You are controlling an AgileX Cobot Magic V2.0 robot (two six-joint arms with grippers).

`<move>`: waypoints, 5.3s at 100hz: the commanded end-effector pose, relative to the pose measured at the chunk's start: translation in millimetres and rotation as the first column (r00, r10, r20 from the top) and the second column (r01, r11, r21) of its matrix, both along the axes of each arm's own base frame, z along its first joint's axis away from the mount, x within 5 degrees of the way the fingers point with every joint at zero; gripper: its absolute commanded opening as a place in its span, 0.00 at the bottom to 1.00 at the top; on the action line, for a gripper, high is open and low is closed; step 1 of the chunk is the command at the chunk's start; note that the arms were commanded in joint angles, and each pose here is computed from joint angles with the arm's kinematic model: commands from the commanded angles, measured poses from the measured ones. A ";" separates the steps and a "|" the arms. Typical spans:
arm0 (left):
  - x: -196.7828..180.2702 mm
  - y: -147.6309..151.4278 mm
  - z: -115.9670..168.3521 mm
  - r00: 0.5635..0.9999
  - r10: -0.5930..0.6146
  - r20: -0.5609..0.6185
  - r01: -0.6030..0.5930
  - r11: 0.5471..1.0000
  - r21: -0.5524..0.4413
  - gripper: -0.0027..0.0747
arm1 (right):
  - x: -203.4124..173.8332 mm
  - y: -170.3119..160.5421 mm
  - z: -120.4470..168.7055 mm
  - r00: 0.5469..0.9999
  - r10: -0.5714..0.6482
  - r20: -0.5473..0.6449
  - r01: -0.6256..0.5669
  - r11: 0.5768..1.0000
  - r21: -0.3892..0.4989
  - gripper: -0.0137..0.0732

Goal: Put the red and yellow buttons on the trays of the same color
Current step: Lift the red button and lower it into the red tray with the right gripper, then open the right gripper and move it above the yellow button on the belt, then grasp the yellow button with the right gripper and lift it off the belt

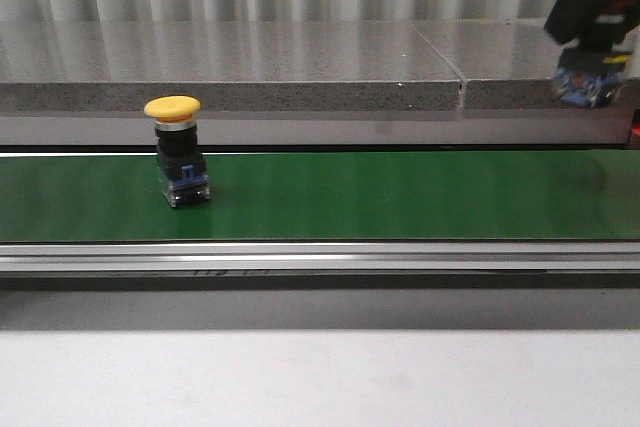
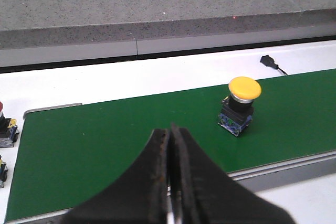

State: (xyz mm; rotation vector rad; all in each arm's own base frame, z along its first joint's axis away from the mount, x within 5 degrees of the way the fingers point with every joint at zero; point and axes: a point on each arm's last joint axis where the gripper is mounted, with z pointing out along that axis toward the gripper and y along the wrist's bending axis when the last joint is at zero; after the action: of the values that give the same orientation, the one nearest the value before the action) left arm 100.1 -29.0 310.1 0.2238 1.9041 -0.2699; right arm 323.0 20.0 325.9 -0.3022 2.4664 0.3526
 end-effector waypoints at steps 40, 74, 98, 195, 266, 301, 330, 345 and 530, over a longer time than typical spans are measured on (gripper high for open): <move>1.9 0.5 15.1 0.996 0.021 0.087 -0.017 0.999 -0.039 0.01 | -6.8 -181.4 58.0 0.735 -0.591 0.333 0.603 0.794 0.078 0.30; 1.9 0.5 15.1 0.996 0.021 0.087 -0.017 0.999 -0.039 0.01 | 18.2 -258.6 -7.6 0.645 -0.726 0.237 0.731 0.677 0.083 0.30; 1.9 0.5 15.1 0.996 0.021 0.087 -0.017 0.999 -0.039 0.01 | 35.0 -273.7 -54.5 0.646 -0.749 0.147 0.748 0.659 0.078 0.30; 1.9 0.5 15.1 0.996 0.021 0.087 -0.017 0.999 -0.039 0.01 | 46.1 -287.4 -94.1 0.623 -0.774 0.116 0.773 0.631 0.060 0.85; 1.9 0.5 15.1 0.996 0.021 0.087 -0.017 0.999 -0.039 0.01 | -3.9 -205.5 50.7 0.650 -0.669 0.359 0.668 0.729 0.150 0.85; 1.9 0.5 15.1 0.996 0.021 0.087 -0.017 0.999 -0.039 0.01 | -58.3 -104.2 59.5 0.829 -0.480 0.287 0.462 0.877 0.134 0.85; 1.9 0.5 15.1 0.996 0.021 0.087 -0.017 0.999 -0.039 0.01 | -77.8 -39.3 28.1 0.981 -0.163 0.100 0.156 0.985 0.076 0.85; 1.9 0.5 15.1 0.996 0.021 0.087 -0.017 0.999 -0.039 0.01 | -76.1 -12.4 19.5 0.995 -0.036 0.090 0.032 0.998 0.044 0.85; 1.9 0.5 15.1 0.996 0.021 0.087 -0.017 0.999 -0.039 0.01 | -52.5 -39.7 6.5 0.937 -0.330 0.117 0.337 0.941 -0.044 0.29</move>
State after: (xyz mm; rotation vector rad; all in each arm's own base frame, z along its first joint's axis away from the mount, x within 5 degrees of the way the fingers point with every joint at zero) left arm 100.1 -29.0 310.1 0.2238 1.9041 -0.2699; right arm 280.9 3.2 307.8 -0.0340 2.4550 0.2039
